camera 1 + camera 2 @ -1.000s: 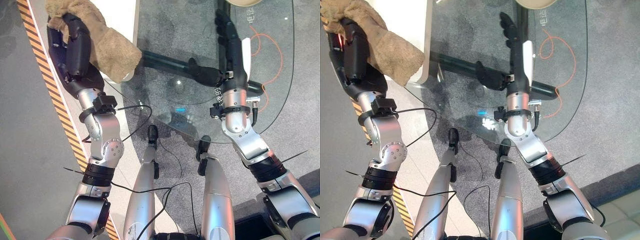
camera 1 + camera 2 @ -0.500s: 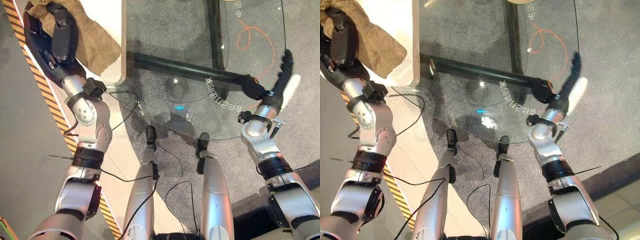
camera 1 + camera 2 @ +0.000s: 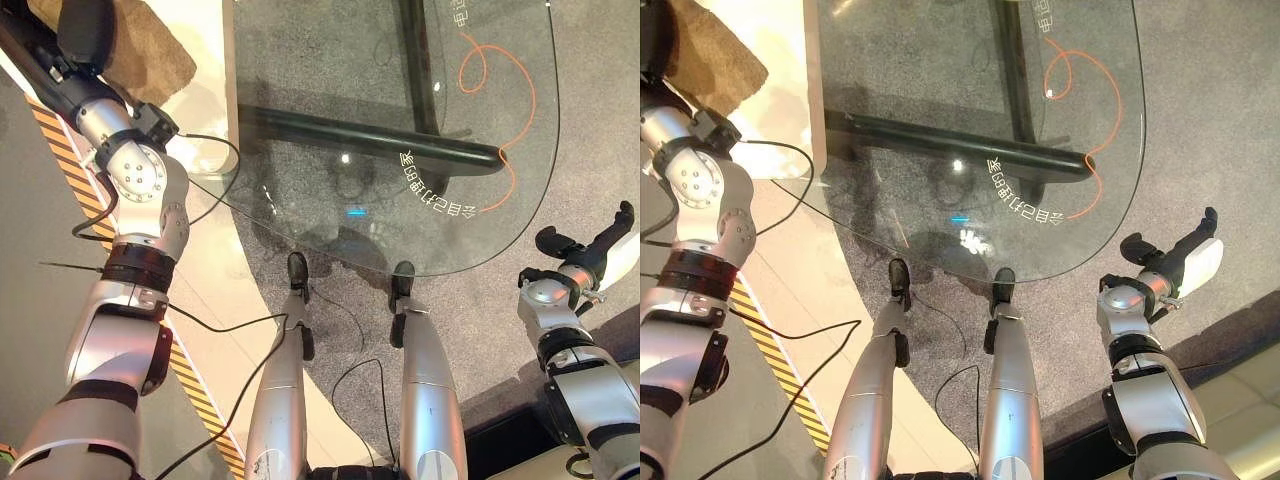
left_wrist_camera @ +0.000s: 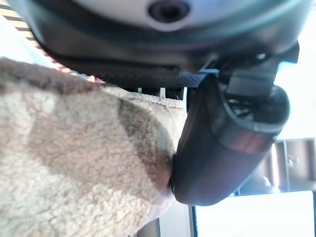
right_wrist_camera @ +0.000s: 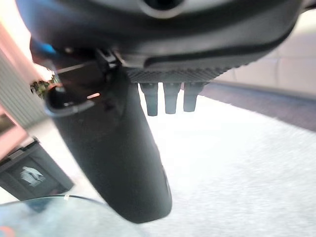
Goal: Wipe the table with a cloth and put it in the basket.
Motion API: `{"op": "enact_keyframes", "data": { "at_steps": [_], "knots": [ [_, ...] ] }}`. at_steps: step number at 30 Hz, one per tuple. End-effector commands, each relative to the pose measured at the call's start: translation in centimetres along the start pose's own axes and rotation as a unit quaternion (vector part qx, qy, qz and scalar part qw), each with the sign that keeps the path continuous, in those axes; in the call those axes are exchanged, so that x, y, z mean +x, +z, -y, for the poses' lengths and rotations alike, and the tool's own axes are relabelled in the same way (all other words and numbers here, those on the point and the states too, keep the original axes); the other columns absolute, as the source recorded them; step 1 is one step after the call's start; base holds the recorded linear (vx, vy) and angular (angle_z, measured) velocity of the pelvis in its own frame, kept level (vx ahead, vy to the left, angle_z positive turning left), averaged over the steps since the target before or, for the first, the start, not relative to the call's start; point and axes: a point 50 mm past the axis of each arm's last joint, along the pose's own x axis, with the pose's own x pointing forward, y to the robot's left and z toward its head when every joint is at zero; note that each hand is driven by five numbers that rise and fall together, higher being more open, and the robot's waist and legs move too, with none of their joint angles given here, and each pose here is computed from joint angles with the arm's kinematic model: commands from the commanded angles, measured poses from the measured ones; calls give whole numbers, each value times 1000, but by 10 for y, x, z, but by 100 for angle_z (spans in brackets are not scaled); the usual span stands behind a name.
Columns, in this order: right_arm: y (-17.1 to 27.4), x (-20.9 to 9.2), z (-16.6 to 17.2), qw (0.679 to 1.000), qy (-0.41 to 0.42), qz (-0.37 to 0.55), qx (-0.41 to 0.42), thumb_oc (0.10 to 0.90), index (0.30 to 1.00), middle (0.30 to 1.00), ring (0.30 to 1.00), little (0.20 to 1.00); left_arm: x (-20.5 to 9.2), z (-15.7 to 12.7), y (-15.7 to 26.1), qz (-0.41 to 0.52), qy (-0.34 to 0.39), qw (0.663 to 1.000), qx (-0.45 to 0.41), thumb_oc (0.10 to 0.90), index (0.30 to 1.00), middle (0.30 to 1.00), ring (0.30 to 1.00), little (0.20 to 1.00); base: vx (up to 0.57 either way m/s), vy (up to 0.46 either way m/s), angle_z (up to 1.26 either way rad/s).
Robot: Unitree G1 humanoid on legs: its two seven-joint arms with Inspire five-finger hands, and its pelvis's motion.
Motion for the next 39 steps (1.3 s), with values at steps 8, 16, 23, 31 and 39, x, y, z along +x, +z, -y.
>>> {"op": "enact_keyframes", "data": {
  "at_steps": [8, 16, 23, 31, 39],
  "knots": [
    [-44, 11, 35, 992, -9, -106, -66, 800, 900, 900, 900, 900, 51, 1, 55, 132, 32, 987, 82, 100, 300, 300, 300, 200, 4, 4, 0],
    [-60, 4, 35, 987, 22, -129, -98, 800, 900, 900, 900, 900, 63, -20, 41, 91, 54, 977, 186, 100, 300, 300, 300, 200, 0, 0, 0],
    [-66, -1, 34, 985, 29, -131, -106, 800, 900, 900, 900, 900, 67, -34, 34, 65, 73, 965, 241, 100, 300, 300, 300, 200, -1, 5, 0],
    [-59, -1, 27, 987, 40, -121, -101, 800, 900, 900, 900, 900, 67, -40, 20, 19, 44, 955, 292, 100, 300, 300, 300, 200, 0, 0, 0],
    [-58, 0, 26, 986, 43, -122, -104, 800, 900, 900, 900, 900, 67, -37, 15, -7, 17, 951, 308, 100, 300, 300, 300, 200, -1, 3, 0]
  ]
}}
